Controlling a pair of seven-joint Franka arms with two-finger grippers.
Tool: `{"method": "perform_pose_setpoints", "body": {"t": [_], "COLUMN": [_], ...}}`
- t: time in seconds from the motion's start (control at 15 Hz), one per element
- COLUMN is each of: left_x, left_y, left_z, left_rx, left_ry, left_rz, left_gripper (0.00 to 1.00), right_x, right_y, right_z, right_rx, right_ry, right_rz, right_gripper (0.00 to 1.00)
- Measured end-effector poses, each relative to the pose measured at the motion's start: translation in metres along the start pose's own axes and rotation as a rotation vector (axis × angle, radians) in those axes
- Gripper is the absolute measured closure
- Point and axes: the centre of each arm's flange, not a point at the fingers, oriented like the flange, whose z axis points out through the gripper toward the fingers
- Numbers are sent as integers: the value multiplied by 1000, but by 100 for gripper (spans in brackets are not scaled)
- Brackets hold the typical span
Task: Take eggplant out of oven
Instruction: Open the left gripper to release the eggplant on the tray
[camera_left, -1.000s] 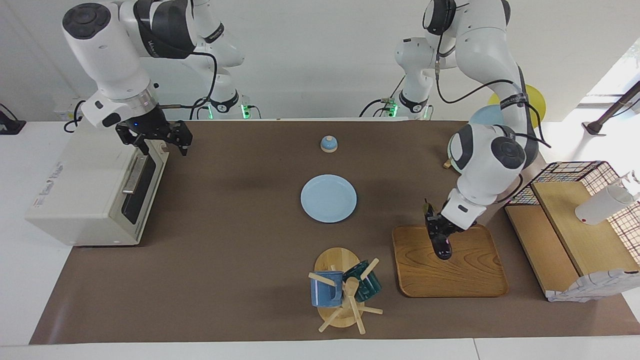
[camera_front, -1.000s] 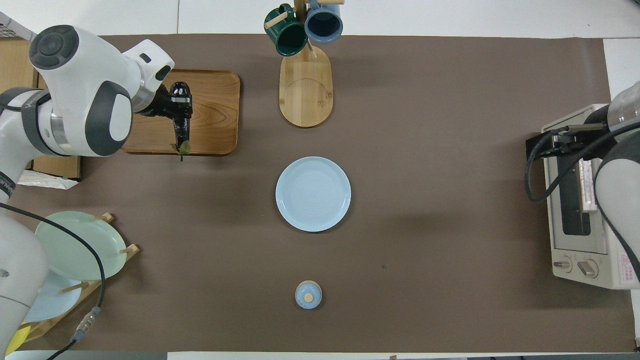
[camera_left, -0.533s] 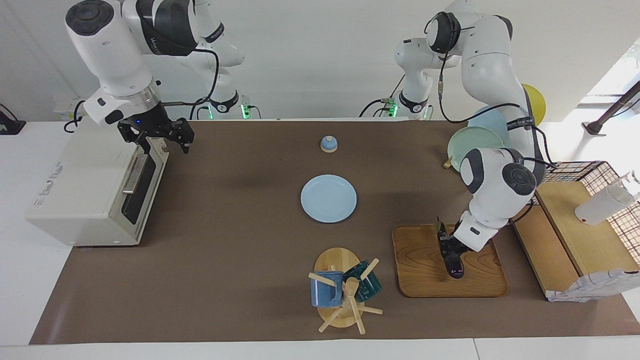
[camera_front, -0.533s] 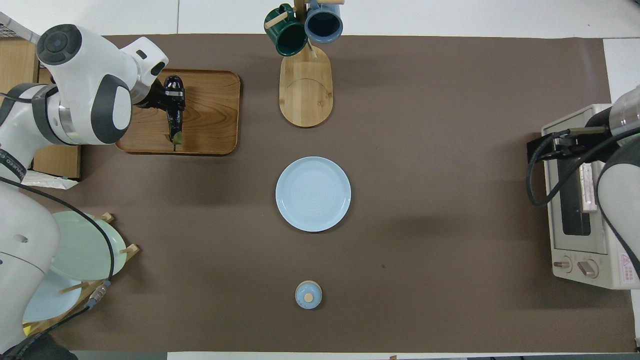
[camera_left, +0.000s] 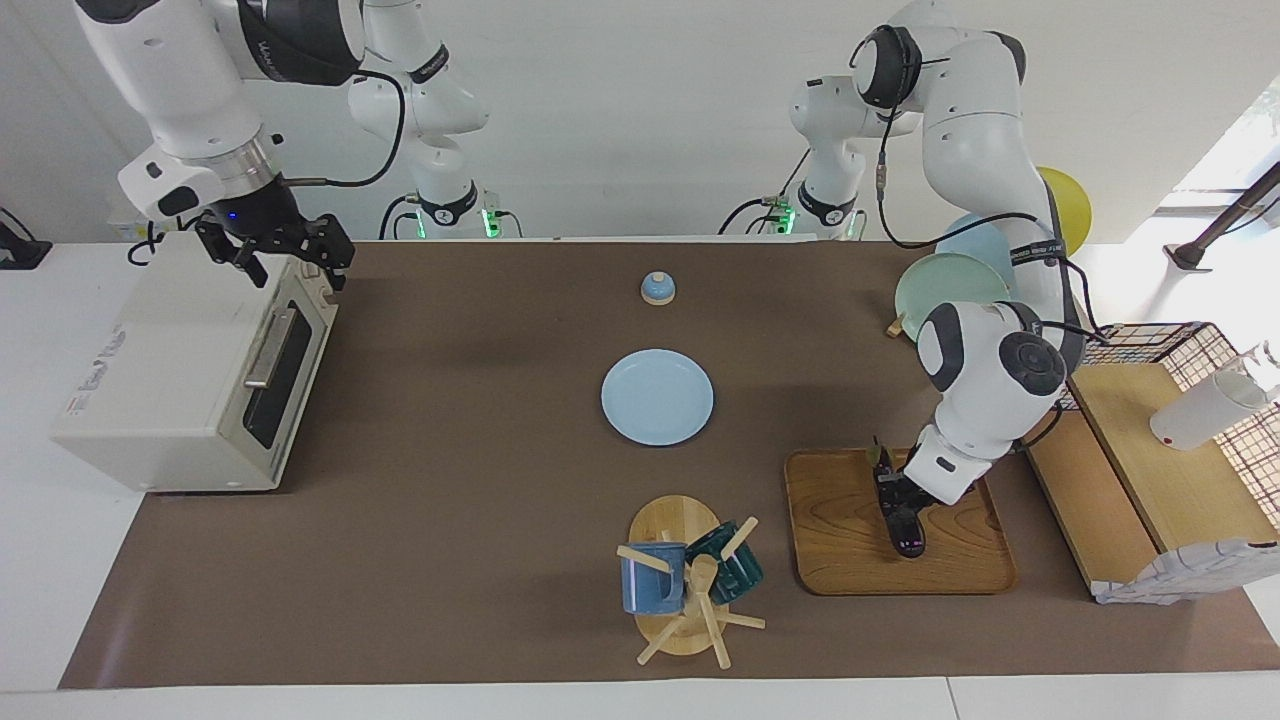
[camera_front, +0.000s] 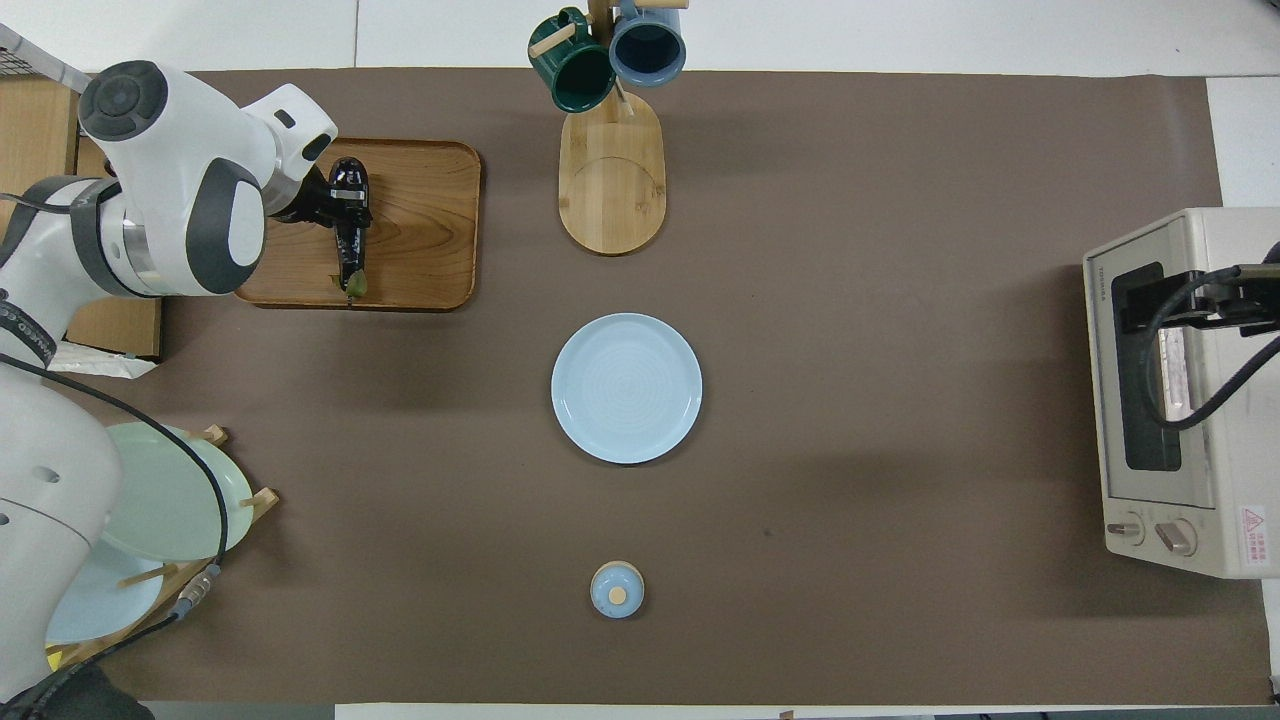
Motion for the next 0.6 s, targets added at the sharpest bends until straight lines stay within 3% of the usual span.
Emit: {"method": "perform_pose_setpoints", "body": {"t": [0.27, 0.6], "left_x": [-1, -6], "left_y": [0, -4], "left_z": [-8, -79], "left_rx": [1, 5], "left_ry": [-26, -30], "left_rz": [3, -4], "left_gripper": [3, 0], "right_x": [-2, -2], "right_y": [-4, -3], "right_z": [2, 3], "right_rx": [-1, 0], "right_ry": [-17, -18], "right_rz": [-8, -5], "right_gripper": [0, 0]}}
